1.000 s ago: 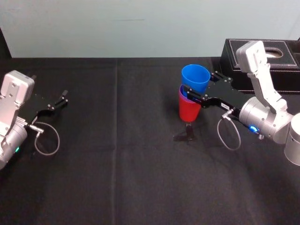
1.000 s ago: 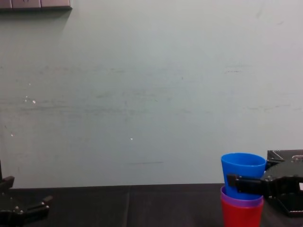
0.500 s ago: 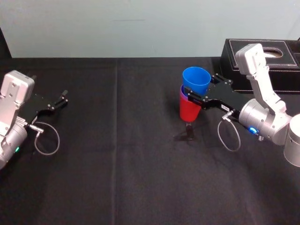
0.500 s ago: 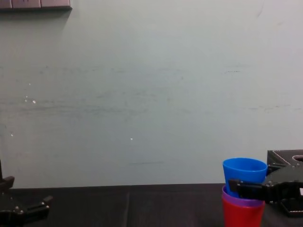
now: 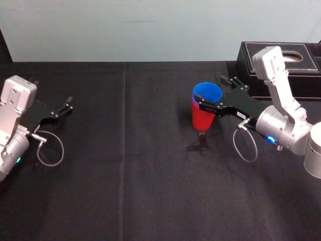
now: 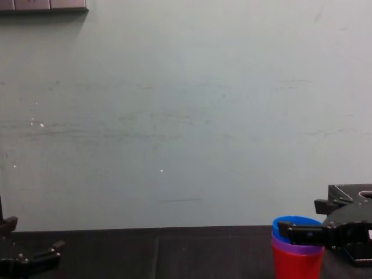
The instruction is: Stack the three plastic cups sequentially using one hand.
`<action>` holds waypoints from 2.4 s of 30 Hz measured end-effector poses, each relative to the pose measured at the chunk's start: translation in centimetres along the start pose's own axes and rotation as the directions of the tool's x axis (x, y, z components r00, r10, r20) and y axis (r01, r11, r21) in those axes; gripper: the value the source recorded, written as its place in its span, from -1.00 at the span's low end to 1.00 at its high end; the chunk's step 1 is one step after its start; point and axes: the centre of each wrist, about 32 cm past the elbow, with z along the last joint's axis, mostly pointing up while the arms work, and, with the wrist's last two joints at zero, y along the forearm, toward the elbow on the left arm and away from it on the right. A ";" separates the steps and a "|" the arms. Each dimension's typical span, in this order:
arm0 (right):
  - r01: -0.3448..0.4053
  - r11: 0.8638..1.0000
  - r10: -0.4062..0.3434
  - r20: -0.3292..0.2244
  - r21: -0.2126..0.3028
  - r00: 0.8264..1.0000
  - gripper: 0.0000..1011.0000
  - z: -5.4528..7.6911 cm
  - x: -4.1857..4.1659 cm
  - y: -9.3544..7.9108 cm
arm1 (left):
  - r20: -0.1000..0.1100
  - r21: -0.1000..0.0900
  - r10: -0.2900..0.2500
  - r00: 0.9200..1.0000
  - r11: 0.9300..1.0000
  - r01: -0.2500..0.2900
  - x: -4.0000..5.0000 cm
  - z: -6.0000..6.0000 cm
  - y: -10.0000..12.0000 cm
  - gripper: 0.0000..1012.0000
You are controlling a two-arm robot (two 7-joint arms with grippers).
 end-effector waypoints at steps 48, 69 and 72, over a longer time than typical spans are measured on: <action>0.371 0.925 -0.371 -0.012 0.086 0.928 0.98 -8.2 -3.58 -5.0 | 0.000 0.000 0.000 1.000 1.000 0.000 0.00 0.0 0.0 0.99; 0.377 0.921 -0.379 0.009 0.096 0.925 0.98 -9.0 -3.52 -4.6 | 0.000 0.000 0.000 1.000 1.000 0.000 0.00 0.0 0.0 0.99; 0.377 0.921 -0.379 0.008 0.095 0.925 0.98 -8.9 -3.51 -4.6 | 0.000 0.000 0.000 1.000 1.000 0.000 0.00 0.0 0.0 0.99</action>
